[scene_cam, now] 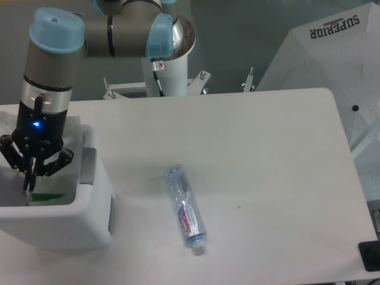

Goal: Place the trash in the trash can
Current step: 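Lower the bag into the bin and open the gripper, then move the open gripper over the water bottle and lower it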

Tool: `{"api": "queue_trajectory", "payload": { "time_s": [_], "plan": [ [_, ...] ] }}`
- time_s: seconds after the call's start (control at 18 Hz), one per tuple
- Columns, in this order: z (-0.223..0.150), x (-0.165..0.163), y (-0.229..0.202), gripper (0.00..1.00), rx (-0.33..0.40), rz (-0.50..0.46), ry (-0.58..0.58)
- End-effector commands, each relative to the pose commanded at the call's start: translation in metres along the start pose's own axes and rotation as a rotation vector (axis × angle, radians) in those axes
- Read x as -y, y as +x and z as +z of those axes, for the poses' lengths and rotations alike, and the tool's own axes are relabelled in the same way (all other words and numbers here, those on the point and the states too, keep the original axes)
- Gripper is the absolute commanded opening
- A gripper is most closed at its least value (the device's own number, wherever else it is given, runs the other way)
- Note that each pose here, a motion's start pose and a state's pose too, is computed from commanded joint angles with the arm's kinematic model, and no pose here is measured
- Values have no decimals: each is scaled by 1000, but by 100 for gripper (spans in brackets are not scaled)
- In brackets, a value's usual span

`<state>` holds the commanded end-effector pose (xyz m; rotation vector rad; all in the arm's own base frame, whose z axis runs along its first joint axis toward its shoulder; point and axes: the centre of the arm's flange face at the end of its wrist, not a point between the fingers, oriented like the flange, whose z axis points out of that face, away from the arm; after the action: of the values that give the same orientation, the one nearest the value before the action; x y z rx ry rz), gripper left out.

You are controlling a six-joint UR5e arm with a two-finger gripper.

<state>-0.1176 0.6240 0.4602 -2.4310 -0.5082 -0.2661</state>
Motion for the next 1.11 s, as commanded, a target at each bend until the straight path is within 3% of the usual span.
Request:
{"api": "queue_trajectory", "payload": {
  "time_s": [0.06, 0.11, 0.17, 0.22, 0.61, 0.83, 1.0, 1.11],
  "plan": [
    [-4, 3, 1, 50, 0, 2, 9],
    [-8, 6, 1, 59, 1, 4, 18],
    [-16, 9, 4, 74, 0, 9, 33],
    [-23, 12, 7, 100, -1, 13, 44],
    [-74, 18, 11, 100, 13, 45, 119],
    [-115, 32, -72, 100, 114, -53, 183],
    [-116, 24, -139, 100, 278, -214, 176],
    [-97, 19, -180, 100, 325, -292, 140]
  ]
}}
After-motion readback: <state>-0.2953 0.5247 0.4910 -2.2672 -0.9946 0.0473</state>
